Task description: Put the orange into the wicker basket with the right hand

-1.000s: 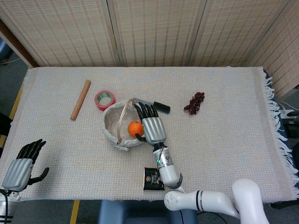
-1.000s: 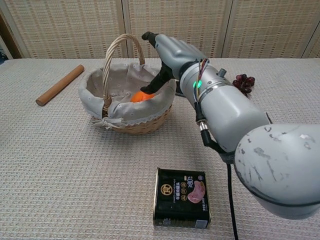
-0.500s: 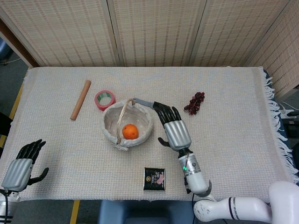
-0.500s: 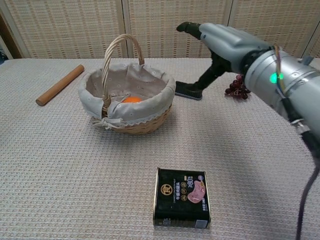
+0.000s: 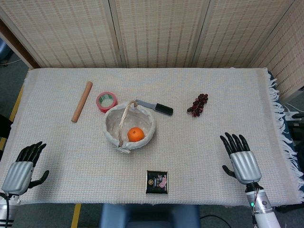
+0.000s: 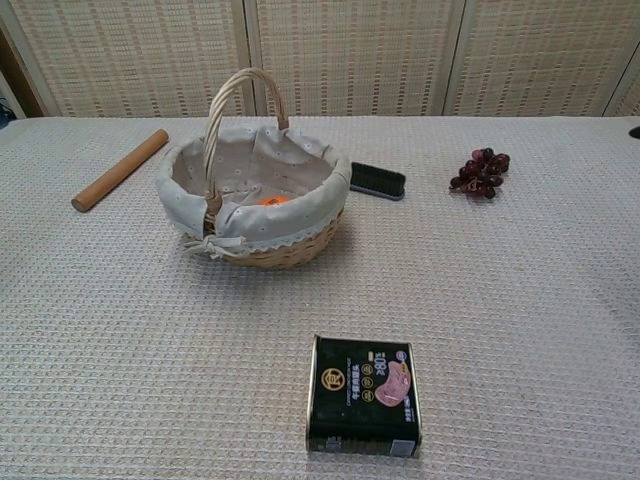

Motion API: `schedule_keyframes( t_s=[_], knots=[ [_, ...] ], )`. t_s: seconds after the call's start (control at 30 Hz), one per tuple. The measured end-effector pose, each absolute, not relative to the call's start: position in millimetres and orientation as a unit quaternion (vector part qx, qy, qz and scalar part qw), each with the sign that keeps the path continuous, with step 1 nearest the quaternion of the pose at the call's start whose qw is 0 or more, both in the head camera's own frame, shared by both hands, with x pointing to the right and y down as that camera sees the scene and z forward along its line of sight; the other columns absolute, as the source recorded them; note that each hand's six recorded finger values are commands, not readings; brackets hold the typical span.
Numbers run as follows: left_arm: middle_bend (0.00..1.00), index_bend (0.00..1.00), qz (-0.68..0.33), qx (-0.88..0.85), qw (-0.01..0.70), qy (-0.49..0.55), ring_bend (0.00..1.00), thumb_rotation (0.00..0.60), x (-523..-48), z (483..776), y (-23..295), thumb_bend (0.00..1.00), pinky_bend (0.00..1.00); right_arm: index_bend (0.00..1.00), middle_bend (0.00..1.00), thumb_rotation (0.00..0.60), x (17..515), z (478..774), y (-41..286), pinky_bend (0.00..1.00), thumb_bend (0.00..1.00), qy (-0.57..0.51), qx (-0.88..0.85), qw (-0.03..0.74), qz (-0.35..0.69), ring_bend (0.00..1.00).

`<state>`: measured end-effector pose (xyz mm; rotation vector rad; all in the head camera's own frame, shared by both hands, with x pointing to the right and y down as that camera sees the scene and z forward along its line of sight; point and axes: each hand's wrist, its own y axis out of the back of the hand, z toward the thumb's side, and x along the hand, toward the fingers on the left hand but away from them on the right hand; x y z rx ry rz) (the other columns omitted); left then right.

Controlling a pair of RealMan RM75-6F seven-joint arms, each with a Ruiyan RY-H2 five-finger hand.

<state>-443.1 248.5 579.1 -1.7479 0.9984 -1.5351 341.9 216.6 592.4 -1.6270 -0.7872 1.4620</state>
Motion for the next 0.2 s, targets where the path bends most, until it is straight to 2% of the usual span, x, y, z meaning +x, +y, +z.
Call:
schedule_keyframes(
  t_s=[0.2],
  knots=[
    [0.00,0.00,-0.576,-0.658,0.306,0.376,0.00,0.600,-441.5,578.1,248.3,0.35,0.06,0.00,0.00,0.600,379.7,585.9,236.1,0.01,0.12,-0.314,-0.622,0.419,0.582,0.00]
  ],
)
